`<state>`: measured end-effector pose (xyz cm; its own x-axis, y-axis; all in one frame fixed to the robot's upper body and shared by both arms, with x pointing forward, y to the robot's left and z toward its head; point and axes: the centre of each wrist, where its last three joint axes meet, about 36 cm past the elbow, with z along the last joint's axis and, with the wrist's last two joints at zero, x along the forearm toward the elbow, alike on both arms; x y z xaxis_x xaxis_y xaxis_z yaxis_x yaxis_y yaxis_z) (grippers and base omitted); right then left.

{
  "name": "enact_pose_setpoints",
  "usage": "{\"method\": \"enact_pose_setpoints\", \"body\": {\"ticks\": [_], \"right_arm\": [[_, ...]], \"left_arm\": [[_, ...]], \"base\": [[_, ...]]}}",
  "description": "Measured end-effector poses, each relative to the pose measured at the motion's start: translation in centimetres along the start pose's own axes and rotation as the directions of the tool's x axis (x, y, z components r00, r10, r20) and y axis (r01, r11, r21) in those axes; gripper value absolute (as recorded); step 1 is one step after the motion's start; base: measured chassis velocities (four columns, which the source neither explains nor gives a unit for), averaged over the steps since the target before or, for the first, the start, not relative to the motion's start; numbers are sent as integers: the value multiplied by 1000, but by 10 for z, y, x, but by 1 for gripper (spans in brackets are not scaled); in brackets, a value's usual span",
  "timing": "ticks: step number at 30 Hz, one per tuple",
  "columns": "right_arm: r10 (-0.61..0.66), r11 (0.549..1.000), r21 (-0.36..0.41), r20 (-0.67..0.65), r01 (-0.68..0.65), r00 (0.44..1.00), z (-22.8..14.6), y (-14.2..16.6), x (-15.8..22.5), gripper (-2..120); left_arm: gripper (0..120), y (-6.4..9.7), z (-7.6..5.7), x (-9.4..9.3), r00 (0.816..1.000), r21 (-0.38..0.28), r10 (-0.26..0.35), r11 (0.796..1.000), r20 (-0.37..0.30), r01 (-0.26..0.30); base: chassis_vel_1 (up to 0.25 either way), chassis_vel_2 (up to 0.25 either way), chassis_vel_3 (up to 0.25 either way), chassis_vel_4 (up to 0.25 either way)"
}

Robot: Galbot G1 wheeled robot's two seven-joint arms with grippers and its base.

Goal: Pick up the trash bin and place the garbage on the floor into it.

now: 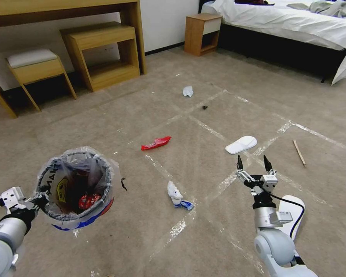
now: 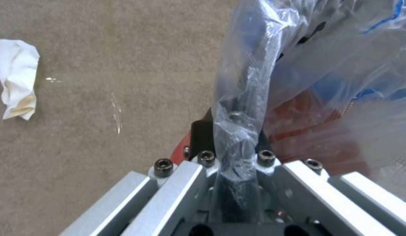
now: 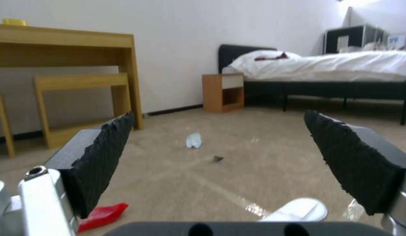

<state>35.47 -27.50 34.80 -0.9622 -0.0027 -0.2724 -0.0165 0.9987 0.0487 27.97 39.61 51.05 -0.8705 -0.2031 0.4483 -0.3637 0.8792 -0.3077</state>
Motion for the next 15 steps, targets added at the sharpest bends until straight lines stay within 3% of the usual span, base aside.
{"method": "enact_pose_setpoints", "body": {"ticks": [8,10,11,14,15], "right_arm": [[-46,998,-52,-179,37,983,-30,-11,-32,100],[-72,992,-124,-329,32,942,-45,-1,-51,100],[-72,992,-124,-329,32,942,-45,-1,-51,100],[-79,989,-148,-537,-2,840,-57,11,-63,100],[-79,989,-148,-537,-2,840,-57,11,-63,100]], "left_arm": [[1,-1,2,-1,1000,-5,1,1000,-3,-1],[1,-3,3,-2,1000,-4,3,1000,-4,-3],[1,-3,3,-2,1000,-4,3,1000,-4,-3],[1,-5,6,-9,1000,-5,9,1000,-12,-9],[1,-5,6,-9,1000,-5,9,1000,-12,-9]], "base": [[0,0,0,0],[0,0,0,0],[0,0,0,0],[0,0,0,0],[0,0,0,0]]}}
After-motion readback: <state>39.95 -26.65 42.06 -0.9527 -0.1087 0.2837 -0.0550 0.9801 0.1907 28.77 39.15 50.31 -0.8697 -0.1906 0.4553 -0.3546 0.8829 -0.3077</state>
